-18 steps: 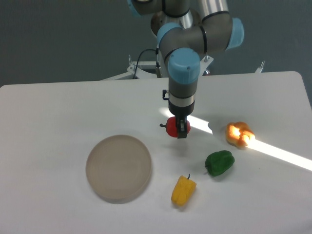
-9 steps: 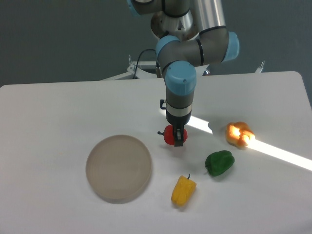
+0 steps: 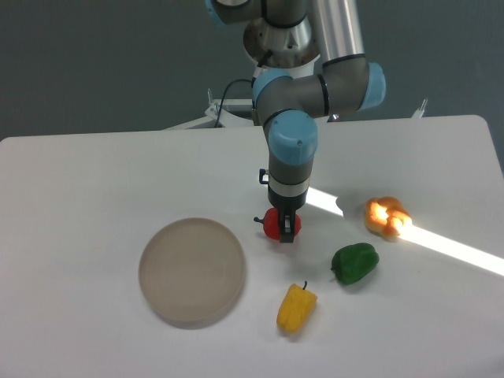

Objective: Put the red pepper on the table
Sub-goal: 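Open the gripper to release the red pepper on the table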

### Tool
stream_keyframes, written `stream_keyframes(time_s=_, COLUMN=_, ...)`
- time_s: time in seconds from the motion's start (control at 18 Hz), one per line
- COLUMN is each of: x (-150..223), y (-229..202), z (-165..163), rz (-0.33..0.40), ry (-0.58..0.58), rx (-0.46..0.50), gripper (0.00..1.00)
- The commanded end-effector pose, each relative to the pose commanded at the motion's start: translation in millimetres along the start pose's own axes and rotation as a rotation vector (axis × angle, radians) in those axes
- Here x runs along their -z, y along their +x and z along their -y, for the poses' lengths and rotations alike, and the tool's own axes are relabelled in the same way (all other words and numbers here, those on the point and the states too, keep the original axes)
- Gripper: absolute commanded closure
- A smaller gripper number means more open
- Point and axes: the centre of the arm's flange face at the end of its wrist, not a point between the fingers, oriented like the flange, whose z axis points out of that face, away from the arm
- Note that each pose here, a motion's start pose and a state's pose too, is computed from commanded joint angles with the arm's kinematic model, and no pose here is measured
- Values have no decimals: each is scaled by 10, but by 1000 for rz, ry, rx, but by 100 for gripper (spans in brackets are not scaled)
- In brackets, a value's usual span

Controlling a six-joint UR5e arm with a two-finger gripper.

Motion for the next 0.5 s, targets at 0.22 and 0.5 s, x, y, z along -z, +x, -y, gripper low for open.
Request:
stream_keyframes(time_s=0.22, x=-16, y=-13, z=6, rz=7, ry=-1, rx=-5, gripper=36)
stream_keyframes(time_s=0.5, x=-24, y=-15, z=16, rz=8, ry=0, rx=-8, gripper=34)
